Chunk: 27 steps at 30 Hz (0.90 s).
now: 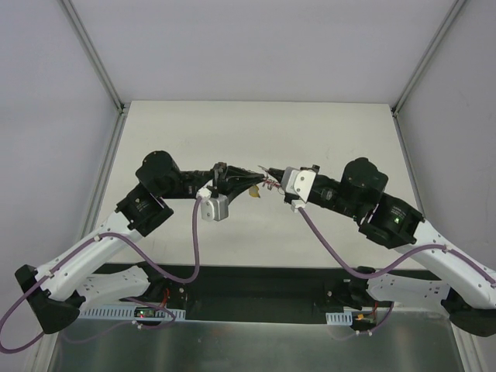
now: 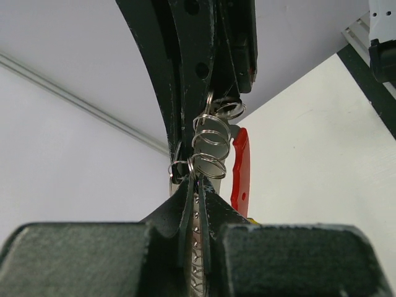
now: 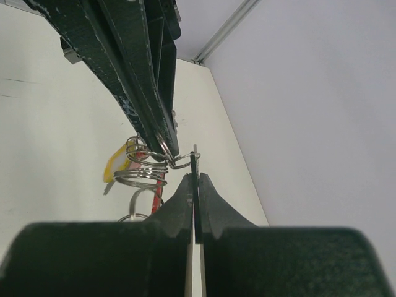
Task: Remove the keys from the keyring
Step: Adjust the key on the keyring.
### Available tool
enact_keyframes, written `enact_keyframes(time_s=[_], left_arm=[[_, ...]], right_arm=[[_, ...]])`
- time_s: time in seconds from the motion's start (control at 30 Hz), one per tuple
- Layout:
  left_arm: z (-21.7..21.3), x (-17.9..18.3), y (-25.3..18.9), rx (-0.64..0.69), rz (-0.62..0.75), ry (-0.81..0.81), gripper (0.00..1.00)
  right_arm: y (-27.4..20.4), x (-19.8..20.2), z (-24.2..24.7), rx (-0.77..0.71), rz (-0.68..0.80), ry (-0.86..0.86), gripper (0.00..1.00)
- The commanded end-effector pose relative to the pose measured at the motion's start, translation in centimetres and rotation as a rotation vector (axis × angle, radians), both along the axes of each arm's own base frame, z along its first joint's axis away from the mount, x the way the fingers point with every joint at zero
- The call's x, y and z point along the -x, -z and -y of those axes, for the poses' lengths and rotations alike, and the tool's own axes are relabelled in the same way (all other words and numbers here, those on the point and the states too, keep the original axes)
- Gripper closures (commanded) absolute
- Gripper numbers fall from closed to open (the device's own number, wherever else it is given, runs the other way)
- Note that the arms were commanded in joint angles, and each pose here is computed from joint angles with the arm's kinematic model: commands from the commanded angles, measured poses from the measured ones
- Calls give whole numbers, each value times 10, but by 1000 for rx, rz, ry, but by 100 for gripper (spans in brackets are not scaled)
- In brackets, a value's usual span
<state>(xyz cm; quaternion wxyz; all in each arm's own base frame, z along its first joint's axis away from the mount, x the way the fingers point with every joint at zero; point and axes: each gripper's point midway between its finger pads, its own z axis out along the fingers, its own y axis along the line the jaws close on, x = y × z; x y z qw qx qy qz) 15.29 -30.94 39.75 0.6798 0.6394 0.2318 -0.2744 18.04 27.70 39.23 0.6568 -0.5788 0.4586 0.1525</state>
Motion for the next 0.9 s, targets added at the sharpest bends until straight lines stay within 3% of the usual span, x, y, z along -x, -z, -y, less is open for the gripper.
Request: enact_keyframes(time_s=[0.0,0.43,0.7,0.87], left_arm=[[-5,23,-9,19,-63,76,100],[-10,12,-14,63,-10,3,100],[-11,-4,-31,91,107,-71,100],[-4,-24,-41,72,-4,-82,100]], right_arm=[[-35,-8,5,-100,97,46,99],[-25,-7,-1,-84,85,23,99],[-23,-19,-5,-61,125,57,99],[-35,-39,-9,-56,177,122,99]])
